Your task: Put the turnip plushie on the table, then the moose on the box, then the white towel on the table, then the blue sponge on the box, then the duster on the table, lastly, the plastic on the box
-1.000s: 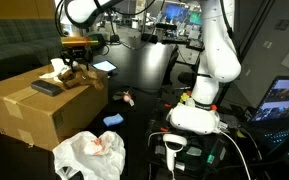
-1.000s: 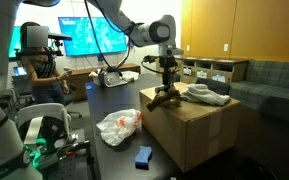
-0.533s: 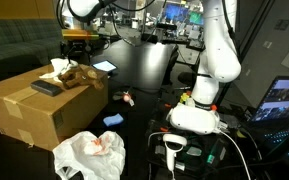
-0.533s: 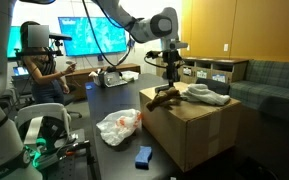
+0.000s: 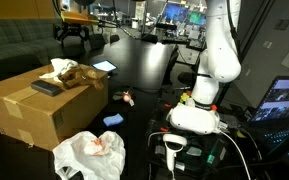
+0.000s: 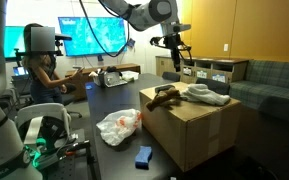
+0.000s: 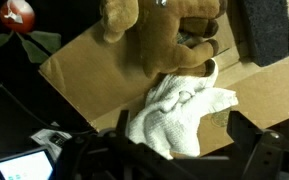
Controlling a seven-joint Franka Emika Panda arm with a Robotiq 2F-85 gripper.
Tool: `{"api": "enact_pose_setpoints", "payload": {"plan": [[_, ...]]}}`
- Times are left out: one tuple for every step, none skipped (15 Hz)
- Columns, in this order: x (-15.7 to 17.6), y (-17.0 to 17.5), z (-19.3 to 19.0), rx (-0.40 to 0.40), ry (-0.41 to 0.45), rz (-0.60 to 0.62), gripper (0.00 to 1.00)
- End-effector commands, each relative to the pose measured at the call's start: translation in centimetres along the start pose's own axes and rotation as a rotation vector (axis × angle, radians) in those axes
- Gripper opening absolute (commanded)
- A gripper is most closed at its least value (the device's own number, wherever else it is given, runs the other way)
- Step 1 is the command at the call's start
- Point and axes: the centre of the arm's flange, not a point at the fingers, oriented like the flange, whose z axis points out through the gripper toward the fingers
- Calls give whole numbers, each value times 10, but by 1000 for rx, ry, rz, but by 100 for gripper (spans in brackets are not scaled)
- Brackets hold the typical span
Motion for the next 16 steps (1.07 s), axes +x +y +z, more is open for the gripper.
{"api": "enact_pose_setpoints", "payload": {"plan": [[24, -17, -5, 55, 37, -135, 100], [30, -20, -3, 62, 41, -170, 100], [35, -23, 0, 64, 40, -195, 100], [40, -24, 5, 66, 36, -217, 100], [46, -26, 10, 67, 33, -234, 100], [52, -27, 15, 66, 27, -249, 100], [57, -28, 22, 60, 26, -260, 100], [63, -28, 28, 56, 22, -271, 100], [68, -29, 36, 53, 18, -280, 100], [73, -30, 44, 44, 16, -284, 100], [77, -31, 54, 35, 12, -291, 100], [82, -31, 62, 23, 8, -294, 100], [87, -31, 70, 11, 4, -293, 100], [90, -31, 79, -1, 1, -293, 100], [94, -30, 86, -8, -3, -292, 100], [98, -30, 93, -14, -8, -292, 100]]}}
